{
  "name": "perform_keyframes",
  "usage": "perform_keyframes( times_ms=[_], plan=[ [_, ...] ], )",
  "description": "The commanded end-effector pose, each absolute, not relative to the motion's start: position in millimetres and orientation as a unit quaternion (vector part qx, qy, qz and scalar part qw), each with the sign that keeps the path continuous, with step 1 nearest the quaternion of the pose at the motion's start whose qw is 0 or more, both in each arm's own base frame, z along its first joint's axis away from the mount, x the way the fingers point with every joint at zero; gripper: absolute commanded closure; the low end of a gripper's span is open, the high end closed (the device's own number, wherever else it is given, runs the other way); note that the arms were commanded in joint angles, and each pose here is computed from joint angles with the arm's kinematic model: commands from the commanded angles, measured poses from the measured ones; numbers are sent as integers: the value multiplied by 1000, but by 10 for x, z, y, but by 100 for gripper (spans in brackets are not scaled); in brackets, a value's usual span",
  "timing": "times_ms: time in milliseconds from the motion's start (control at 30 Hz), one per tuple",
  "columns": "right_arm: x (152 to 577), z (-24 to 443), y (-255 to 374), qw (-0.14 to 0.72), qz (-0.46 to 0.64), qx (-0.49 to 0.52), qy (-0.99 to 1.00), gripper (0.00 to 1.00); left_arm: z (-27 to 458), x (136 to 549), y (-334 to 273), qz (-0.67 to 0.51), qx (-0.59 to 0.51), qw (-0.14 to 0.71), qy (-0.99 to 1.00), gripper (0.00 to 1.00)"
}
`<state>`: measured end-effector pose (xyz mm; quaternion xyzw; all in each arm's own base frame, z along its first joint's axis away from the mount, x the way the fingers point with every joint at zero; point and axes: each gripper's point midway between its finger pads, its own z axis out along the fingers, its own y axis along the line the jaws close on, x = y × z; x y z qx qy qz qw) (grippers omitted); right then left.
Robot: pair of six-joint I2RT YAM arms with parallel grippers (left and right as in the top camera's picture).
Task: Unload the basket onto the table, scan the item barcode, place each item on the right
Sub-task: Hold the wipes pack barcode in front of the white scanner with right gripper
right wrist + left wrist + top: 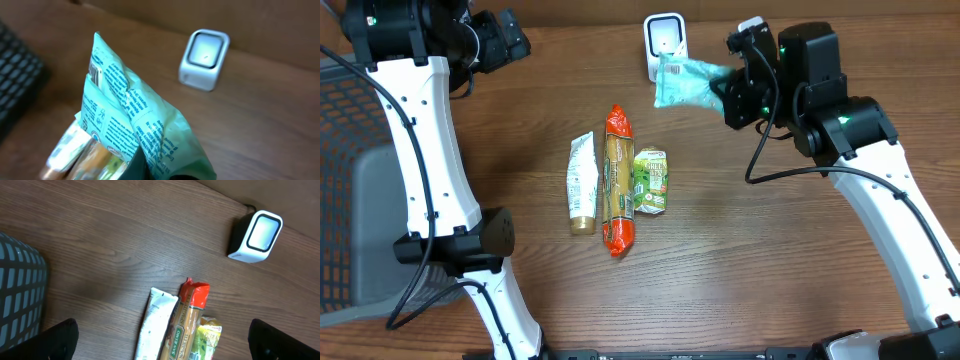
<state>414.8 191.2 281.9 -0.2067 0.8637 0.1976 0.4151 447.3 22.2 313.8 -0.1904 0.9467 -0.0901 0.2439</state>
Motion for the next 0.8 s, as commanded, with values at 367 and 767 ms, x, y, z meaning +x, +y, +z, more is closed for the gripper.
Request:
perform_keyframes(
  times_ms=[367, 767],
  plan=[
    [4773, 3649, 1710, 614, -141, -131, 765, 96, 3240, 4416, 204, -84, -177, 256, 947, 0],
    [5535, 3207, 2078, 637, -305, -258, 660, 96, 3240, 4416, 204, -84, -177, 256, 947, 0]
  ],
)
